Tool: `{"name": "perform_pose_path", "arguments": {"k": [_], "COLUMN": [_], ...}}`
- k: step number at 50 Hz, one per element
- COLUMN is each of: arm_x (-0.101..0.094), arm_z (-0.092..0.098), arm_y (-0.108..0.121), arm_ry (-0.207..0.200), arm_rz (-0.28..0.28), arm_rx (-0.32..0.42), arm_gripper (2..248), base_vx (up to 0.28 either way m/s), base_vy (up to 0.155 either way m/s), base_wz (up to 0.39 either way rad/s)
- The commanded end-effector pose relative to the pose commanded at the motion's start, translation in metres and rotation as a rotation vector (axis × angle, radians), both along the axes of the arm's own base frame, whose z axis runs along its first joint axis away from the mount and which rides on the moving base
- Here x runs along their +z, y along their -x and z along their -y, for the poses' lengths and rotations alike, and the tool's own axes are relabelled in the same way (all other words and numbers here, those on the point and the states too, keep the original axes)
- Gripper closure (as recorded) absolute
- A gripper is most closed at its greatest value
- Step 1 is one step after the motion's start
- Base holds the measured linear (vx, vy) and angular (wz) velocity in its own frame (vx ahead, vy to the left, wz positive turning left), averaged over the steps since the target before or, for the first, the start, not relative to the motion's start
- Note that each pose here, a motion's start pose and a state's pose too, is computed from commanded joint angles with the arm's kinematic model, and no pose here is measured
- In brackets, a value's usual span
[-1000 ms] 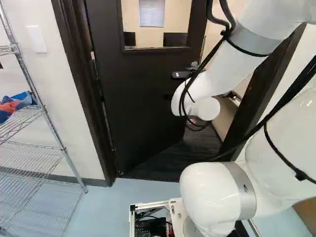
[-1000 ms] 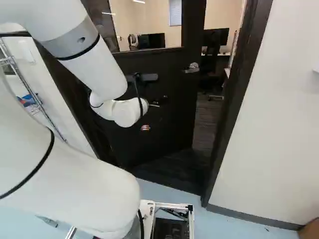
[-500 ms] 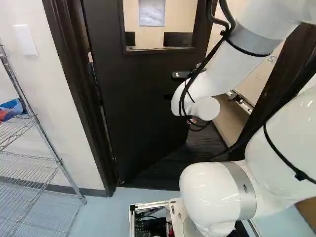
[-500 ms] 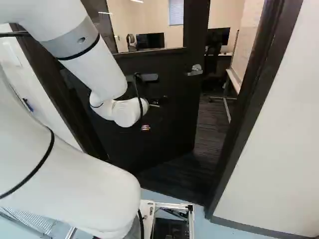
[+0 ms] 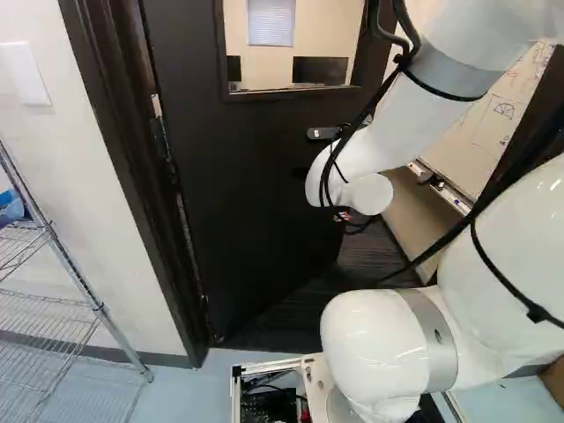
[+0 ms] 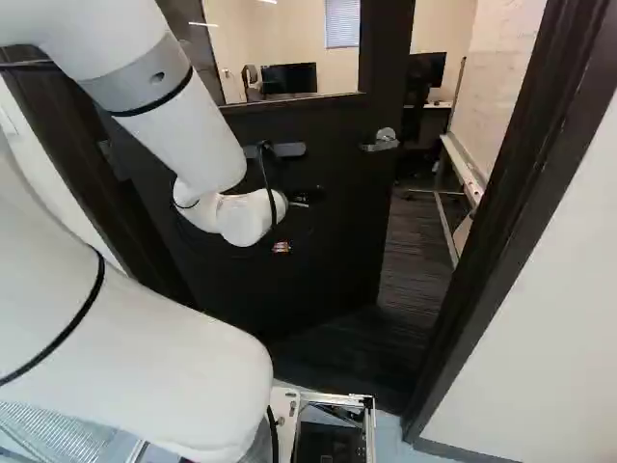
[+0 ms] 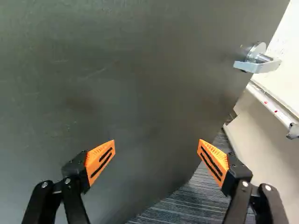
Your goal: Open the door and move inside
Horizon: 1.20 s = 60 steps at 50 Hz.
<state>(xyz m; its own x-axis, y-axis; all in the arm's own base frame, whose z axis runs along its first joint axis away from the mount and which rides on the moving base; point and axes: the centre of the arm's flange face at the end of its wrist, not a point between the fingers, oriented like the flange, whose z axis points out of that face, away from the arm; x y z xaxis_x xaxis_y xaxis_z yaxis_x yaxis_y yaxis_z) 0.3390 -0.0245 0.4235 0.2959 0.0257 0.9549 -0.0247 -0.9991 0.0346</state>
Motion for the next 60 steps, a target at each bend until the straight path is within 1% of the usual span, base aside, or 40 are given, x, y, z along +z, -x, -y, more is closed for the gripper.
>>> {"name": "perform_pose_path", "arguments": {"k": [11, 29, 35, 48, 60], "arm_x": [0.001, 0.001, 0.001, 0.001, 0.001], "arm_z": [-0.001, -0.001, 0.002, 0.007, 0.007], "arm_y": [-0.005, -0.006, -0.006, -0.006, -0.015], "arm_ry": [0.0, -0.005, -0.022, -0.073, -0.123], "arm_rz": [-0.002, -0.002, 0.0, 0.004, 0.004], "arm_rx": [0.004, -0.004, -0.033, -0.119, -0.186], "arm_gripper": [3, 3, 3, 3, 3], "base_vx": [0.041, -0.003, 0.0, 0.0, 0.0], "base_vy": [0.013, 0.0, 0.0, 0.0, 0.0], "base_wz": [-0.006, 0.001, 0.0, 0.0, 0.0]}}
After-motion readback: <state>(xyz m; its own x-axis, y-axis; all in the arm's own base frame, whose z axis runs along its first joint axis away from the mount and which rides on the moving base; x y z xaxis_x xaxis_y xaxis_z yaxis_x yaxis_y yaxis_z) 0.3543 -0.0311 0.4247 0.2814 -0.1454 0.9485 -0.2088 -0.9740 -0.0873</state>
